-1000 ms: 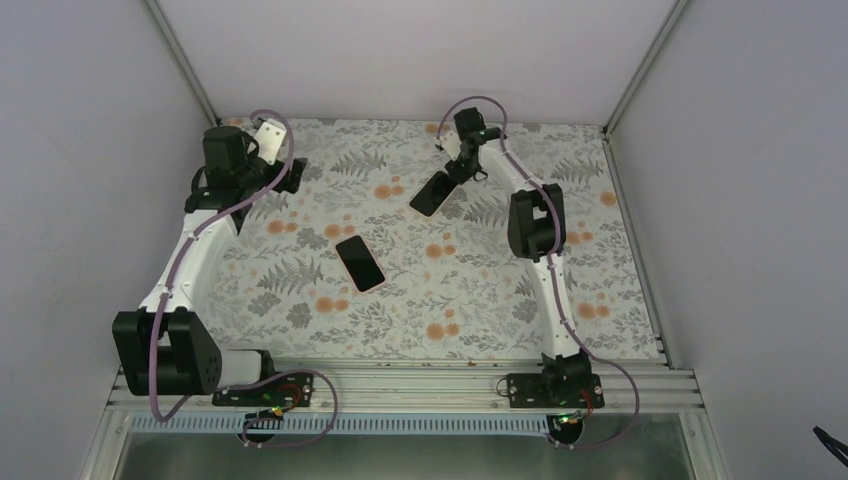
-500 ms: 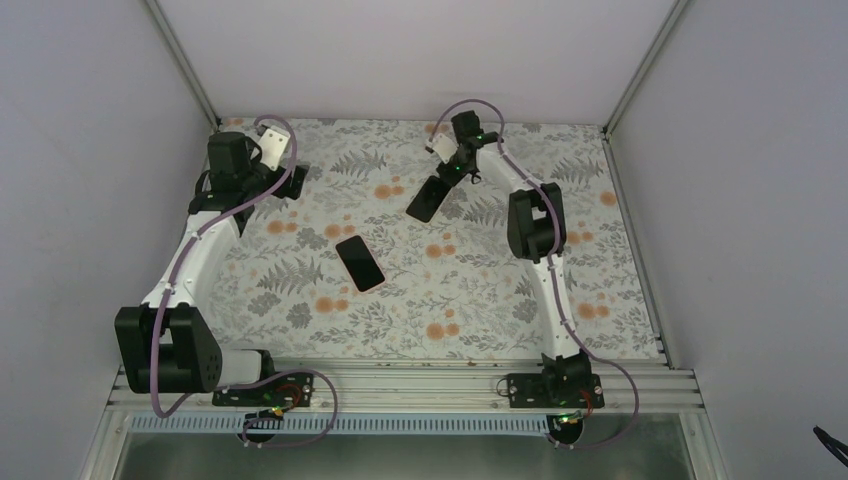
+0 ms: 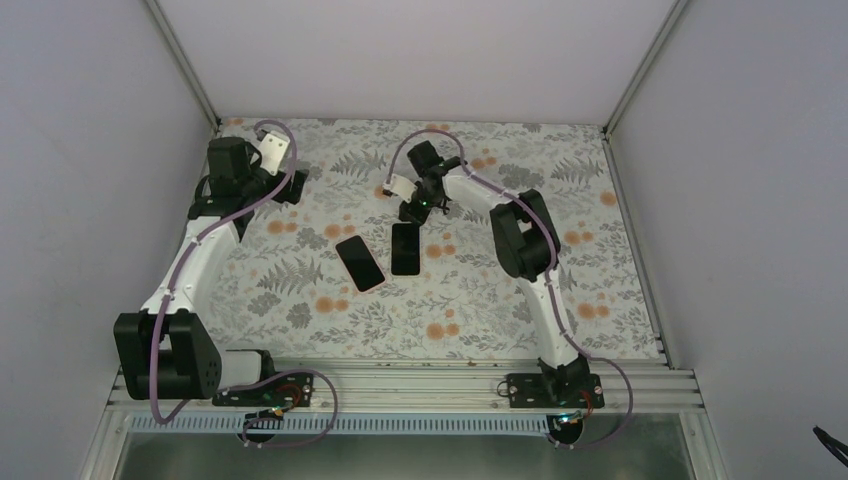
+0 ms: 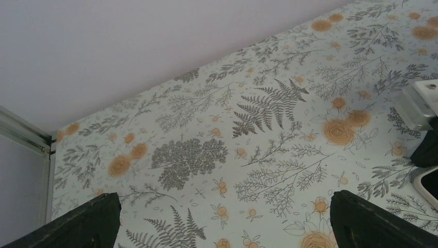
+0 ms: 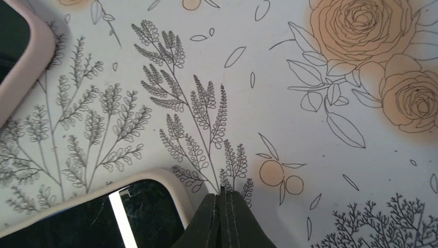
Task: Take the phone out of the phone case
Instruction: Adjust the phone at the center of the board.
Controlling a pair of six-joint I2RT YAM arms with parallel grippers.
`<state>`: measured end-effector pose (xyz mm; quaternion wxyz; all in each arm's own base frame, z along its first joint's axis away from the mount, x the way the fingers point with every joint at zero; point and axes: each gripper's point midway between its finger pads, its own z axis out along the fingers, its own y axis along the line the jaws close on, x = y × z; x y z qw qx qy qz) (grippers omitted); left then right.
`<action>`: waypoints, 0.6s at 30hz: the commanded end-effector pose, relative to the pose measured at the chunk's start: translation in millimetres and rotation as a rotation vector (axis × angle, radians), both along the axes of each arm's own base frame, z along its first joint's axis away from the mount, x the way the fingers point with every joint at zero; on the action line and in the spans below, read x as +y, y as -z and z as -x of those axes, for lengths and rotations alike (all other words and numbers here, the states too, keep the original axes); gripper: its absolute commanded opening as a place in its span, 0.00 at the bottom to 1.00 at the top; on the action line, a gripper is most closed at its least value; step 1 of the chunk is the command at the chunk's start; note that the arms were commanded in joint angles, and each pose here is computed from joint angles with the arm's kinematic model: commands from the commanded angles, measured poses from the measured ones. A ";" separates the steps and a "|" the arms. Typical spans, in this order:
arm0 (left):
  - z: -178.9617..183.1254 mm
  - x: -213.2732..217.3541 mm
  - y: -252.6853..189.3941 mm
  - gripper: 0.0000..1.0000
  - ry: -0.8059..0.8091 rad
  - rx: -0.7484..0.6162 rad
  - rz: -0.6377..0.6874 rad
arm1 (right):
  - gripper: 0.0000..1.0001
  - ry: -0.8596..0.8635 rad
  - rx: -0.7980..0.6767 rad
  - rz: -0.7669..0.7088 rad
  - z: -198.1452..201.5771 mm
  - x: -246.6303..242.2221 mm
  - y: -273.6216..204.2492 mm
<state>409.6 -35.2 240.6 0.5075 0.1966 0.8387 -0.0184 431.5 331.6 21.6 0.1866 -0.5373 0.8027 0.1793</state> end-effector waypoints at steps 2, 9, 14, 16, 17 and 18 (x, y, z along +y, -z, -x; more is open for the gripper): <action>1.9 2.5 -7.2 1.00 -0.003 -0.037 -0.008 | 0.03 -0.002 -0.060 -0.047 -10.8 17.0 -38.4; 4.6 6.2 -8.9 1.00 -0.021 -0.043 -0.014 | 0.03 -0.131 0.013 -0.007 36.8 49.4 -24.3; 7.2 6.9 -7.1 1.00 -0.018 -0.043 -0.025 | 0.04 -0.155 0.034 0.034 67.4 50.0 -19.4; 7.2 6.4 -6.9 1.00 -0.017 -0.040 -0.022 | 0.04 -0.161 0.041 0.035 76.0 47.2 -20.4; 6.9 6.2 -6.0 1.00 -0.016 -0.039 -0.019 | 0.03 -0.164 0.045 0.039 80.3 45.5 -19.5; 7.0 5.4 -5.8 1.00 -0.013 -0.038 -0.015 | 0.04 -0.164 0.050 0.049 83.8 42.9 -18.1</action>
